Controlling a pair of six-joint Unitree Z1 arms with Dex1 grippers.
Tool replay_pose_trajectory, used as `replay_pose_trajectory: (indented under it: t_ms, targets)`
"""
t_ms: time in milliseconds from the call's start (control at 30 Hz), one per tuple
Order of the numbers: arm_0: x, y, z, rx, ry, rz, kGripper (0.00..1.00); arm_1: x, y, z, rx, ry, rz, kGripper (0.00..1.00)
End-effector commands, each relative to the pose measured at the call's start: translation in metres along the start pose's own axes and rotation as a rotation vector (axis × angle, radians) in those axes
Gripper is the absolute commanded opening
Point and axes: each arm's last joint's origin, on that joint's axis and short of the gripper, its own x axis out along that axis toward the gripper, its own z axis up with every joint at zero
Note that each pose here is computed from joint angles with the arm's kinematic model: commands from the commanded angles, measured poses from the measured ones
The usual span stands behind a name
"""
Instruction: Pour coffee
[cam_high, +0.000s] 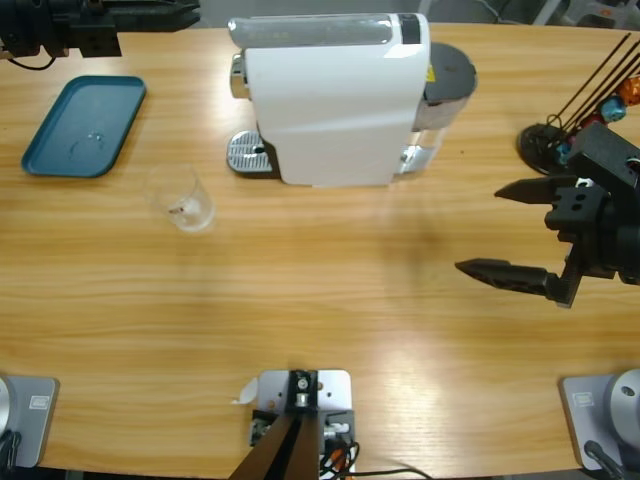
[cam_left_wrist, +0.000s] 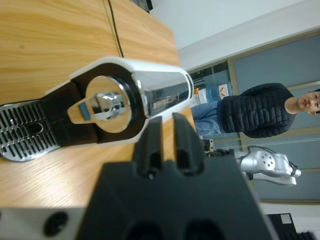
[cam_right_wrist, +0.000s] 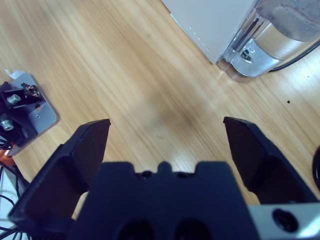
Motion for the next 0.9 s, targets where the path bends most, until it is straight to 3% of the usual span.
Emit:
replay_pose_trajectory:
  t_ms: [33,500,700,767,900]
  targets:
    - [0.012,0.019,0.003,-0.048,0.020,0.026,0.955,0.006,0.003,-0.006,-0.017,0.026,0.032,1.000]
    - [0.051,0.019,0.012,-0.056,0.080,0.006,0.884,0.005,0.003,-0.007,-0.018,0.025,0.032,1.000]
    - [0.053,0.018,0.010,-0.054,0.084,0.005,0.790,0.005,0.003,-0.007,-0.018,0.024,0.034,1.000]
    - [0.053,0.016,0.010,-0.052,0.082,0.000,0.619,0.005,0.003,-0.007,-0.018,0.025,0.033,1.000]
    - [0.051,0.014,0.010,-0.050,0.079,-0.006,0.491,0.006,0.003,-0.006,-0.018,0.025,0.034,1.000]
